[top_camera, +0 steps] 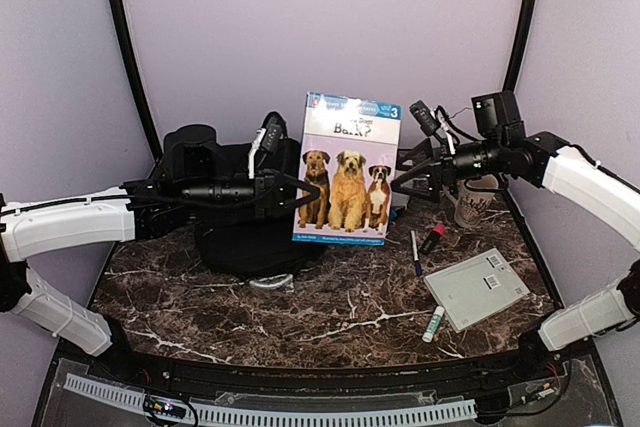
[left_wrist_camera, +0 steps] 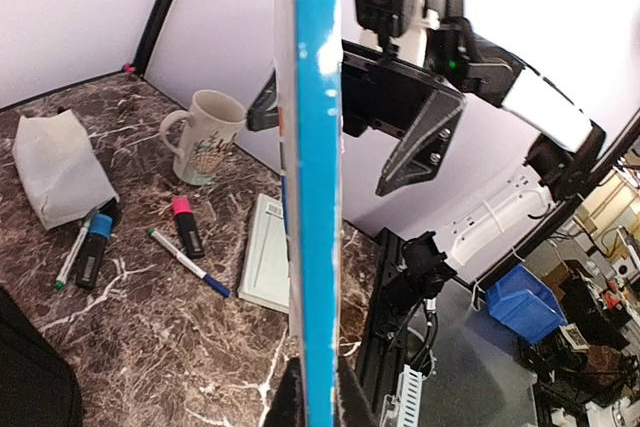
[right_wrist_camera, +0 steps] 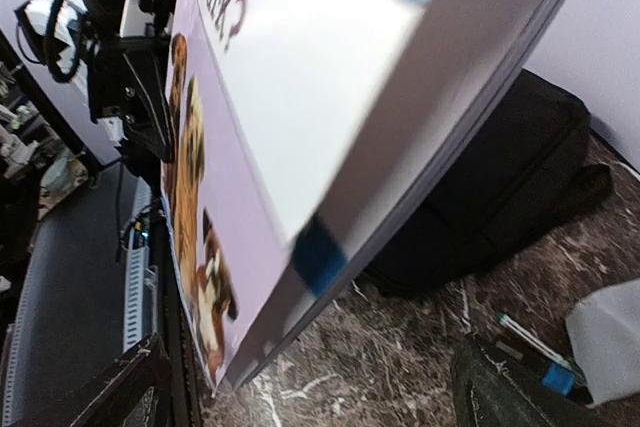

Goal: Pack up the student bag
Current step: Pass from the left arm to the right

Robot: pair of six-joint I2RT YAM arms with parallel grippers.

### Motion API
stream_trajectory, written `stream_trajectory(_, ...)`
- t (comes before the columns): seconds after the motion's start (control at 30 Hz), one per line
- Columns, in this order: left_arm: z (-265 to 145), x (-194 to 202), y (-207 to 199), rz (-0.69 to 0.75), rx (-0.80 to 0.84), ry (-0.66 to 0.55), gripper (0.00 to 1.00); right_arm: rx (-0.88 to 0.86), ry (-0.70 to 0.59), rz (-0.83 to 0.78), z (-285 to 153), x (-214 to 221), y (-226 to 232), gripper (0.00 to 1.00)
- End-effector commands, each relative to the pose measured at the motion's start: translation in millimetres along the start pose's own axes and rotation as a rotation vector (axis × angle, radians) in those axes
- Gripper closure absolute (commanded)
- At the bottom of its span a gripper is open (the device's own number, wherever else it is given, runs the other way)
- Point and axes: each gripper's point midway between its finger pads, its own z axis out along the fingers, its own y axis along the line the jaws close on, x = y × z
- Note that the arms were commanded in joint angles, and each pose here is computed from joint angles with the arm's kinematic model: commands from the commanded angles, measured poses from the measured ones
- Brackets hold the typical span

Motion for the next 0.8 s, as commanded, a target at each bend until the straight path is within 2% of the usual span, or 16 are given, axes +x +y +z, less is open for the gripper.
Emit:
stream_trajectory(0.0,-16.2,-22.0,-45.5,0.094,0.209,-0.084,1.00,-0.280,-0.084,0.045,5.4,-33.2,30.5,0.03)
stream_trajectory(0.27,-15.6,-24.8,-47.8,0.073,0.235,-0.109,1.00,-0.442,-0.080,0.054,22.8,-40.5,60.7,0.06)
stream_trajectory(0.37,-14.7,-26.9,-38.6,0.063,0.188,-0.134,1.00,-0.510,-0.071,0.081,25.0,-35.7,75.7,0.10)
stream_trajectory(0.47,-12.8,-28.5,-16.1,0.034,0.071,-0.158,1.00,-0.546,-0.085,0.105,21.0,-34.0,84.2,0.13)
stream_trajectory(0.6,-17.8,-33.6,3.6,0.006,-0.029,-0.209,1.00,-0.535,-0.086,0.120,19.0,-27.8,86.2,0.18)
stream_trajectory(0.77,-17.9,-34.8,14.5,-0.002,-0.089,-0.213,1.00,-0.509,-0.092,0.124,17.9,-25.0,84.2,0.25)
